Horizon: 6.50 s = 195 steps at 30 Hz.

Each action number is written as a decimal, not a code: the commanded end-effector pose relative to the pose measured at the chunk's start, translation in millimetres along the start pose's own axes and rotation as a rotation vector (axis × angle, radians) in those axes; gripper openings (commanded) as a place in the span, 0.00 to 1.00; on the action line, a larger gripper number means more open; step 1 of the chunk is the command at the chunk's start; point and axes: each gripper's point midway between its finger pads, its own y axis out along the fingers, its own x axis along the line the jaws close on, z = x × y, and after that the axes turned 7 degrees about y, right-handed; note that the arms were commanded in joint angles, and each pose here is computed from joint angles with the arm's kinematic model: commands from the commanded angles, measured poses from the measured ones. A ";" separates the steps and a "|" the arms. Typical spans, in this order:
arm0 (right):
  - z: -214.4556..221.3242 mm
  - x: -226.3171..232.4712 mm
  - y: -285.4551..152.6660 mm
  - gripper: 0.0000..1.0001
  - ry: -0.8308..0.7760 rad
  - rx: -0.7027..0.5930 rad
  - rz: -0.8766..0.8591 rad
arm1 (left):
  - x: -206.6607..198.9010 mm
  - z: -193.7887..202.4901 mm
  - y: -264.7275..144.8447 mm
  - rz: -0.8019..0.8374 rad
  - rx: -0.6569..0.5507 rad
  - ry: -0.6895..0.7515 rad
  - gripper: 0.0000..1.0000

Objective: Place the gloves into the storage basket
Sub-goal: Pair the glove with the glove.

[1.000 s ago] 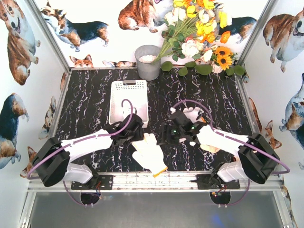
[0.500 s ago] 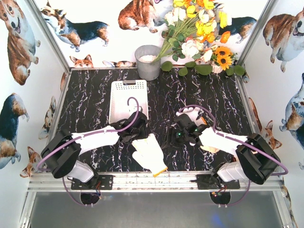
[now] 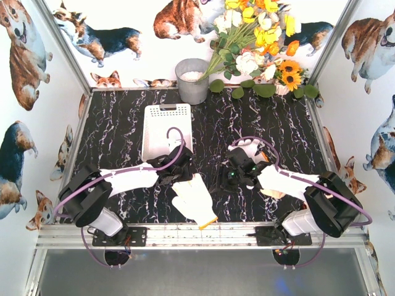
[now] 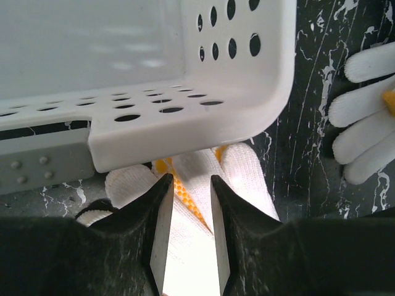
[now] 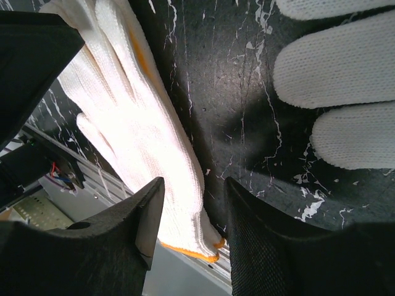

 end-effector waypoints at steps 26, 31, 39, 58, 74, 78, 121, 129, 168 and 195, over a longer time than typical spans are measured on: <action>-3.8 3.2 6.6 0.45 -0.006 0.002 -0.006 | 1.3 -12.0 12.5 -0.023 -0.025 0.022 0.00; -2.5 1.5 9.7 0.46 -0.002 0.014 -0.002 | 1.0 -14.7 5.4 -0.018 -0.037 0.015 0.00; -0.4 1.7 12.1 0.46 -0.003 0.029 -0.003 | 6.5 -15.3 -4.8 -0.026 -0.054 0.006 0.00; 19.4 1.2 17.2 0.46 -0.018 0.067 0.017 | 32.2 13.1 9.3 -0.099 0.007 0.015 0.00; 68.7 -15.7 19.3 0.45 0.004 0.173 0.043 | 31.2 18.9 7.8 -0.074 0.017 0.008 0.00; 73.1 -15.7 20.9 0.36 0.020 0.177 0.046 | 21.2 15.0 3.1 -0.036 0.027 0.018 0.10; 41.3 30.5 -9.5 0.00 0.545 0.086 -0.022 | -78.4 64.8 -108.9 0.280 -0.228 0.638 0.71; 45.0 35.3 -9.7 0.00 0.638 0.143 0.028 | -90.5 92.9 -109.3 0.249 -0.273 0.799 0.82; 36.2 37.0 -13.8 0.54 0.852 0.102 -0.087 | -71.1 107.0 -91.8 0.116 -0.294 0.920 0.00; 40.9 40.6 46.4 0.60 0.803 0.120 -0.042 | -101.9 116.1 -104.1 0.312 -0.258 0.757 0.00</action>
